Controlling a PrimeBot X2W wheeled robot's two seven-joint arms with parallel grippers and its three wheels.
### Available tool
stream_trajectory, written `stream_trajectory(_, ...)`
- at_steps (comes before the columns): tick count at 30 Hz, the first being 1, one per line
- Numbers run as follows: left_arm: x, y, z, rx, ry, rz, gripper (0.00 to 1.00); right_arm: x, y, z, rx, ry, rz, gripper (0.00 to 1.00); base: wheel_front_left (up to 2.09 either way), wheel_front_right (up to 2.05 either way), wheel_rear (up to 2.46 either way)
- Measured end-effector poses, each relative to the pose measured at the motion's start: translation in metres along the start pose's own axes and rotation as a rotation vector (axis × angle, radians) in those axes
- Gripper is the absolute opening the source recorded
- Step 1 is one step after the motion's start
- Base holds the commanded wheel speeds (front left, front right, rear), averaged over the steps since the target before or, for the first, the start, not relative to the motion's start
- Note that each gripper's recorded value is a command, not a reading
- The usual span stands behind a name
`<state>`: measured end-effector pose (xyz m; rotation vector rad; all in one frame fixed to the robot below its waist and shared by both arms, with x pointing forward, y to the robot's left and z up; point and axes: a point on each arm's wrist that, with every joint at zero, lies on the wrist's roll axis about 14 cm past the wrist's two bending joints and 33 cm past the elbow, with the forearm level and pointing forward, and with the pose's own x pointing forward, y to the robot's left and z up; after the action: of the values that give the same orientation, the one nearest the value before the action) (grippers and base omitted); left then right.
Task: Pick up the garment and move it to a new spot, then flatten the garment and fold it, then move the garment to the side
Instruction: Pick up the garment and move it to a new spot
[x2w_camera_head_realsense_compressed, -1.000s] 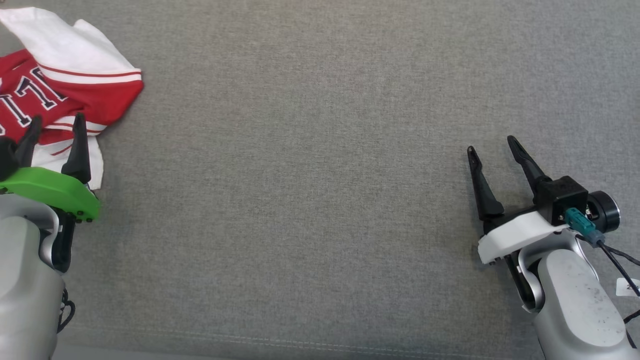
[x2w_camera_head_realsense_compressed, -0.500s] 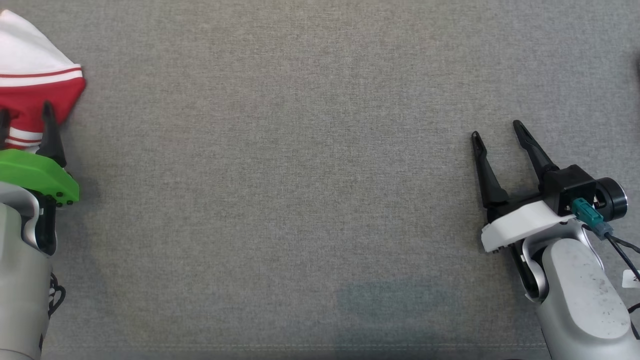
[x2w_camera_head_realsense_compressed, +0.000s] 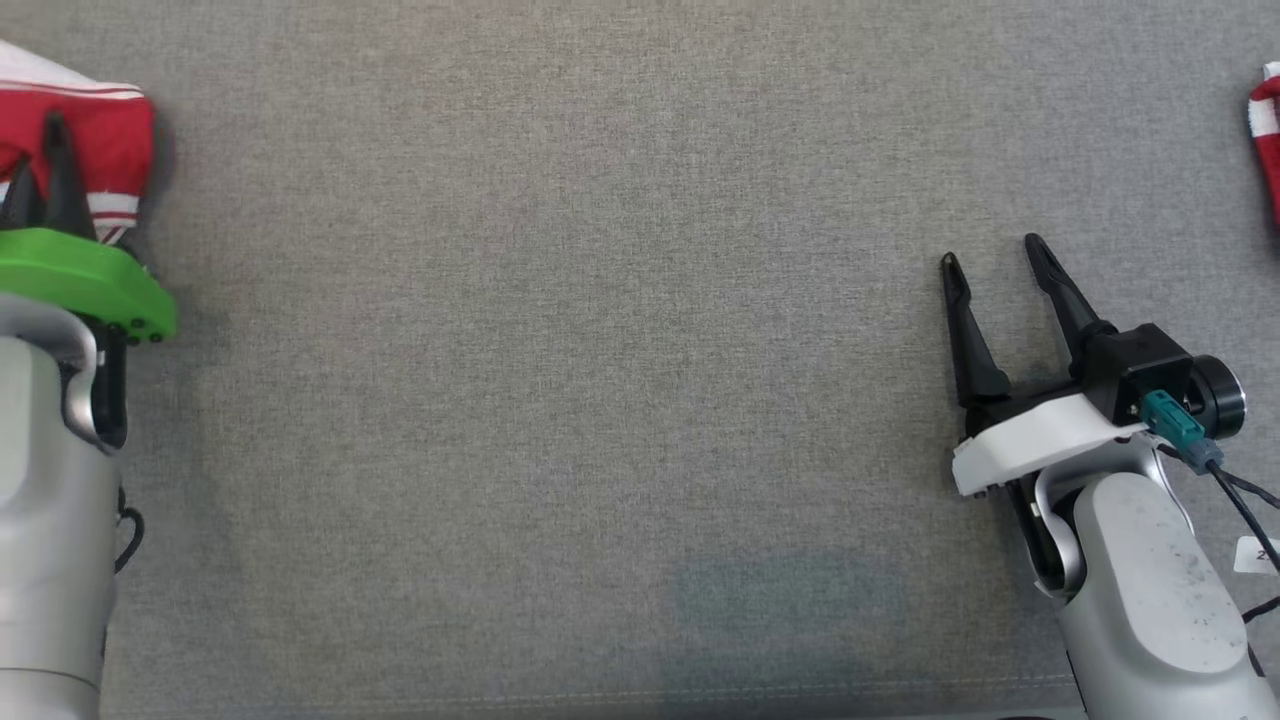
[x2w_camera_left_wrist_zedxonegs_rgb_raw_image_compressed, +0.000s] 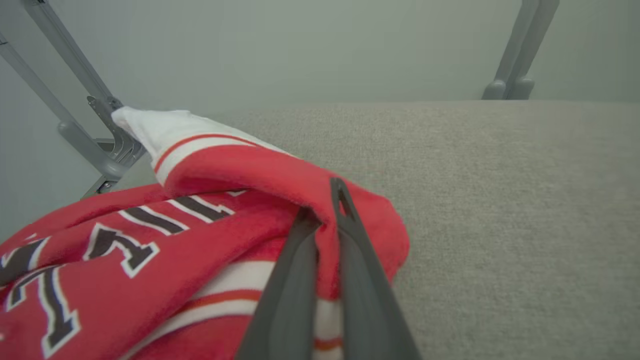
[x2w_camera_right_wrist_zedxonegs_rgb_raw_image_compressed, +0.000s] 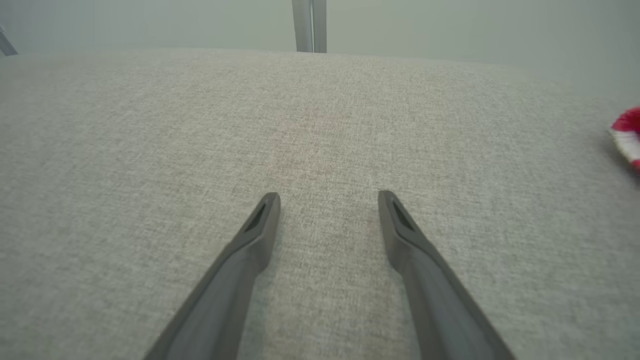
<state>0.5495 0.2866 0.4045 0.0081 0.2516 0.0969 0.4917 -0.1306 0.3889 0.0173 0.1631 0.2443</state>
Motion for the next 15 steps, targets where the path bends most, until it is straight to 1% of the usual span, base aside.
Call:
stream_trajectory(2, 0.002, -0.019, 0.014, 0.012, -0.042, -0.056, 0.00, -0.001, 0.001, 0.003, 0.016, -0.005, -0.006, 1.00, 0.00, 0.00, 0.00)
stream_trajectory(7, 0.002, -0.080, 0.044, -0.014, -0.139, -0.202, 0.00, -0.007, 0.005, 0.011, 0.047, -0.021, -0.017, 1.00, 0.00, 0.00, 0.00)
stream_trajectory(10, -0.001, -0.131, 0.054, -0.039, -0.173, -0.312, 0.00, -0.013, 0.002, 0.017, 0.060, -0.030, -0.031, 1.00, 0.00, 0.00, 0.00)
stream_trajectory(15, -0.019, -0.225, 0.063, -0.102, -0.190, -0.518, 0.00, -0.028, -0.012, 0.027, 0.068, -0.050, -0.081, 1.00, 0.00, 0.00, 0.00)
